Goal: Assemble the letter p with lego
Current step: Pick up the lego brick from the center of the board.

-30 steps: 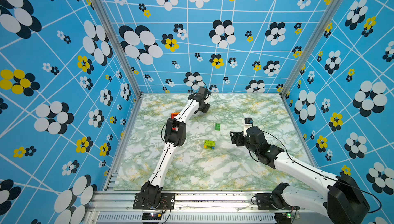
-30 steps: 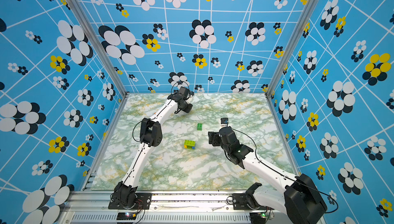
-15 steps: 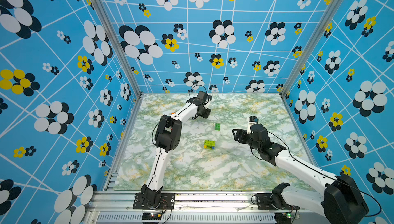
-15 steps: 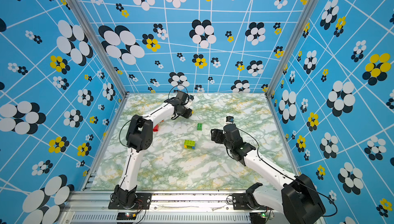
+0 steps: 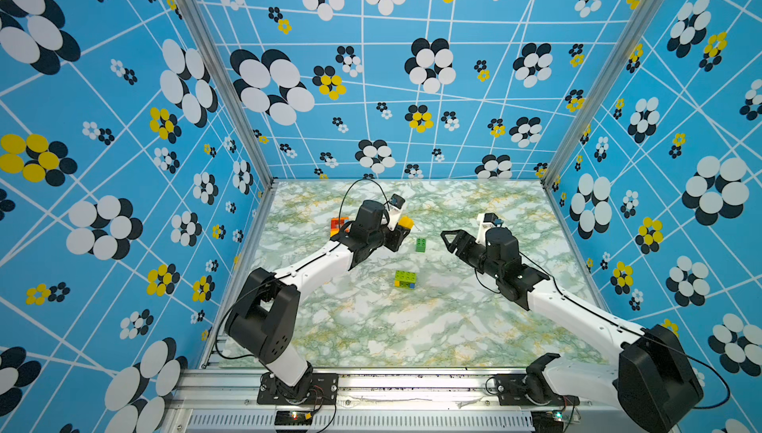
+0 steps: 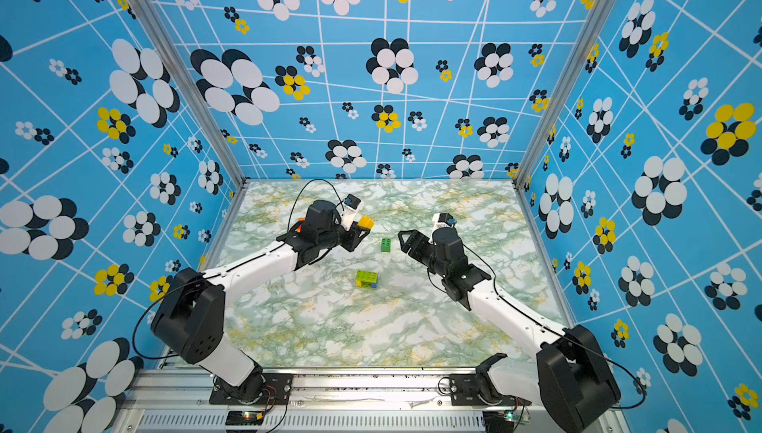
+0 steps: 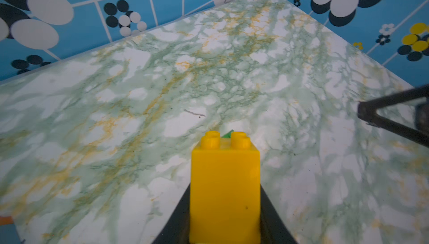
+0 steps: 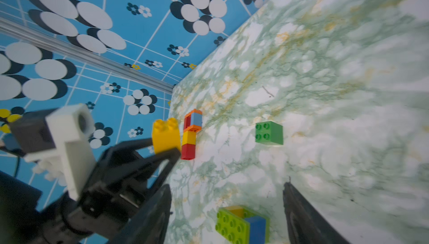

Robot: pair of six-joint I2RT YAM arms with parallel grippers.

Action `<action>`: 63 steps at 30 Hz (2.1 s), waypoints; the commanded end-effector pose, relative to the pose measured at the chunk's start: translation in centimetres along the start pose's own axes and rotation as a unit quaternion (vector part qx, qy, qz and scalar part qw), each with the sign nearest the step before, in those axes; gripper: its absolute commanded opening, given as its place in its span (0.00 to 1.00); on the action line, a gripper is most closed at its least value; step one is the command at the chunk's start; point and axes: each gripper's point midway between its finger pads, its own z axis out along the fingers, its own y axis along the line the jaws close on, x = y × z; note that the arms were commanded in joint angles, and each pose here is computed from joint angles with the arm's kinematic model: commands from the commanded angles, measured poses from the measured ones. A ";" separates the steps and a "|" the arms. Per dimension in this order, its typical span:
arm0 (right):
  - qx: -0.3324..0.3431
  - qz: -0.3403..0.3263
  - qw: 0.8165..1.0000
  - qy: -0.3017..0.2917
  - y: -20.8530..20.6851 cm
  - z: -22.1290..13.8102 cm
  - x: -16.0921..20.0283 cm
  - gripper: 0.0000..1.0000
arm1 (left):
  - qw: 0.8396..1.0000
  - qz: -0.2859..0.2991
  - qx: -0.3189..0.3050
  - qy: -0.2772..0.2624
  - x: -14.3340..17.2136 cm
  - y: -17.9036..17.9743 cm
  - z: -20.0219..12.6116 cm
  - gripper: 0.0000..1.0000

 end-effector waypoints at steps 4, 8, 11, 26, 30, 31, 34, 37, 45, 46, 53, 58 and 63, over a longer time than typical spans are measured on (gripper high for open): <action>-0.082 -0.001 0.996 0.038 5.7 0.8 1.3 0.76 | 0.996 0.031 0.049 -0.068 -1.4 -3.9 -2.2 0.26; -0.101 -0.003 0.993 0.063 6.7 1.6 2.7 0.76 | 0.996 0.038 0.056 -0.058 0.0 -4.8 -2.4 0.25; -0.091 -0.008 0.993 0.071 6.5 2.0 3.6 0.76 | 0.995 0.039 0.067 -0.060 0.3 -5.5 -2.8 0.25; -0.089 -0.030 0.990 0.110 6.5 2.6 5.7 0.47 | 0.992 0.046 0.101 -0.061 1.5 -7.6 -2.9 0.26; -0.091 -0.033 0.989 0.114 6.7 2.6 5.9 0.35 | 0.992 0.048 0.101 -0.061 1.7 -7.7 -2.8 0.27; -0.090 -0.035 0.989 0.115 6.6 2.7 6.0 0.33 | 0.992 0.049 0.099 -0.062 1.7 -7.6 -2.9 0.28; -0.075 -0.053 0.990 0.107 6.3 2.5 5.7 0.28 | 0.994 0.043 0.081 -0.062 1.8 -7.0 -2.9 0.42; -0.026 -0.110 0.990 0.081 5.5 2.3 5.2 0.27 | 0.996 0.027 0.051 -0.064 1.9 -5.9 -3.3 0.70; 0.113 -0.236 0.965 0.025 1.0 4.0 3.2 0.24 | 0.993 -0.053 -0.049 -0.098 3.0 -0.7 -7.8 0.86; 0.128 -0.245 0.961 0.020 0.5 4.2 3.0 0.24 | 0.990 -0.072 -0.077 -0.098 3.6 0.7 -8.7 0.87; 0.124 -0.309 0.943 0.032 0.5 7.5 3.6 0.24 | 0.968 -0.144 -0.183 -0.090 7.9 6.5 -12.8 0.88; 0.014 -0.461 0.880 0.112 1.9 8.4 5.1 0.24 | 0.966 -0.143 -0.192 -0.100 9.0 6.7 -13.3 0.89; -0.094 -0.520 0.833 0.165 1.3 7.4 4.7 0.26 | 0.963 -0.147 -0.197 -0.108 8.8 7.1 -13.6 0.89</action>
